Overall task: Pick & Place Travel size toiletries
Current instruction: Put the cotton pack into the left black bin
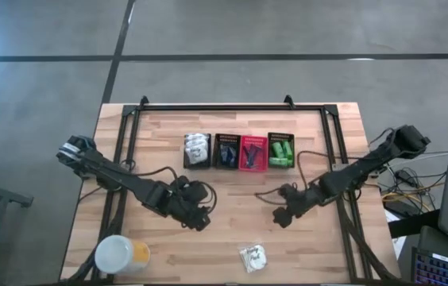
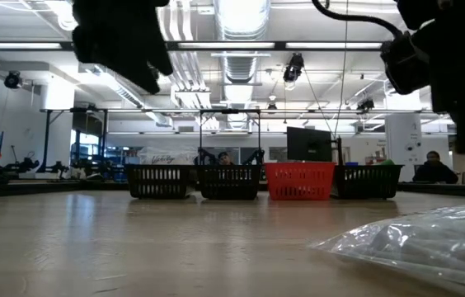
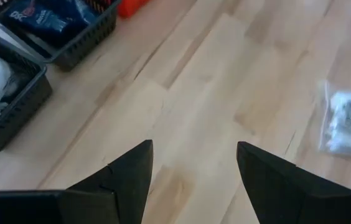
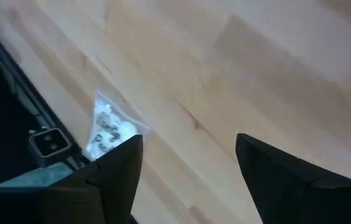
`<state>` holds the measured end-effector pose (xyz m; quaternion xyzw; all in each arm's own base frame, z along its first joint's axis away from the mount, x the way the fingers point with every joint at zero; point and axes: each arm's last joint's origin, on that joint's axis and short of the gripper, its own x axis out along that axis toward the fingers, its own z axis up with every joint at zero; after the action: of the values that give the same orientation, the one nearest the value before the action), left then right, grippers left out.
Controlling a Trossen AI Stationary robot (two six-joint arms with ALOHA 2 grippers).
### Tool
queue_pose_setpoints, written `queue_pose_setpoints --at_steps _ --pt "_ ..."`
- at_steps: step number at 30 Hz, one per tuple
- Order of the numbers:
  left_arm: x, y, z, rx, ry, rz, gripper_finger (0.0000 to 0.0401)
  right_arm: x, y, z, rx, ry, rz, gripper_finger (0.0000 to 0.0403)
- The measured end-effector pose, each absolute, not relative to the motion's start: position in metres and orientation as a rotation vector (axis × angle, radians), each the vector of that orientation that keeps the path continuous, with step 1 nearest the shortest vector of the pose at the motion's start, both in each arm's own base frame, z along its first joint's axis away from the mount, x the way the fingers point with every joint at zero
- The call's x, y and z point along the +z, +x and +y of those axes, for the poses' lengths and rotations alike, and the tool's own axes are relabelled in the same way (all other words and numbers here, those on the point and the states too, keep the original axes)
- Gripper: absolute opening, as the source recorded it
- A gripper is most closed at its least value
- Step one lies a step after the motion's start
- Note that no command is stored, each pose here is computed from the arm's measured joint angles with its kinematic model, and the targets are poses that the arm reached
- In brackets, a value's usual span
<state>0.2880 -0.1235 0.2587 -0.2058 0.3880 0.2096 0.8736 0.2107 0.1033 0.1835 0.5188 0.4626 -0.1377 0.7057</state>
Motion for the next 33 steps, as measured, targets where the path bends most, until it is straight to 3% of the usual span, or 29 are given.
queue_pose_setpoints --at_steps 21,26,33 --pt "0.231 0.264 -0.133 0.367 -0.296 0.921 0.0236 0.137 0.283 0.171 -0.322 1.119 1.193 0.0287" --pt "0.23 0.262 -0.136 0.35 -0.28 0.939 0.0236 0.135 0.291 0.178 -0.264 1.138 1.179 0.0268" --pt "0.229 0.26 -0.137 0.343 -0.262 0.948 0.0236 0.137 0.294 0.179 -0.221 1.147 1.145 0.0208"
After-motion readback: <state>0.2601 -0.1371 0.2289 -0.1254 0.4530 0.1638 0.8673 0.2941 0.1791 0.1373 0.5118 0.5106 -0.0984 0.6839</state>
